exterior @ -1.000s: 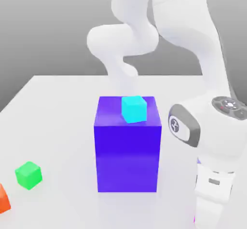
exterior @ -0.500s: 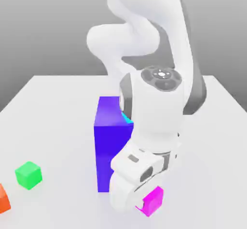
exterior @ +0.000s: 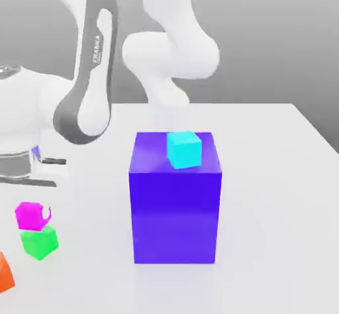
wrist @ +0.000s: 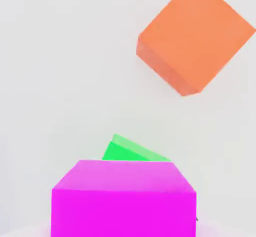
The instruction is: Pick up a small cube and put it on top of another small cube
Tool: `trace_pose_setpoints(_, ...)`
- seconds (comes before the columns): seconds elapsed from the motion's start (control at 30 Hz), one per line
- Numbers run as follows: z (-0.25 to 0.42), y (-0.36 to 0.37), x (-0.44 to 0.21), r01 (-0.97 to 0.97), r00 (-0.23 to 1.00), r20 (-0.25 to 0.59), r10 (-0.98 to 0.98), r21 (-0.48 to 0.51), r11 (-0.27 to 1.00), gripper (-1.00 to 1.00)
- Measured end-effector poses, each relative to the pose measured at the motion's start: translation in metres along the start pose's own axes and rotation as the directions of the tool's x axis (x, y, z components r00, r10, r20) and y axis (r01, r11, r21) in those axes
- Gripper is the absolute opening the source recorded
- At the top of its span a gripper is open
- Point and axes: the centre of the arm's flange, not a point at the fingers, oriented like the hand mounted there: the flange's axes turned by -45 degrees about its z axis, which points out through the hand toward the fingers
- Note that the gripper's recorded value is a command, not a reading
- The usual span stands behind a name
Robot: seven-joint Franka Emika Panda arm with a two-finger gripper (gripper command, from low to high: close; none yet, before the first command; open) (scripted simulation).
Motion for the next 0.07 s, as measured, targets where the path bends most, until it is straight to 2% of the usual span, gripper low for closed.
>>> trace_pose_setpoints(0.07,0.0,0.0,0.0,0.0,1.0,0.0,0.0,0.0,1.0,1.0)
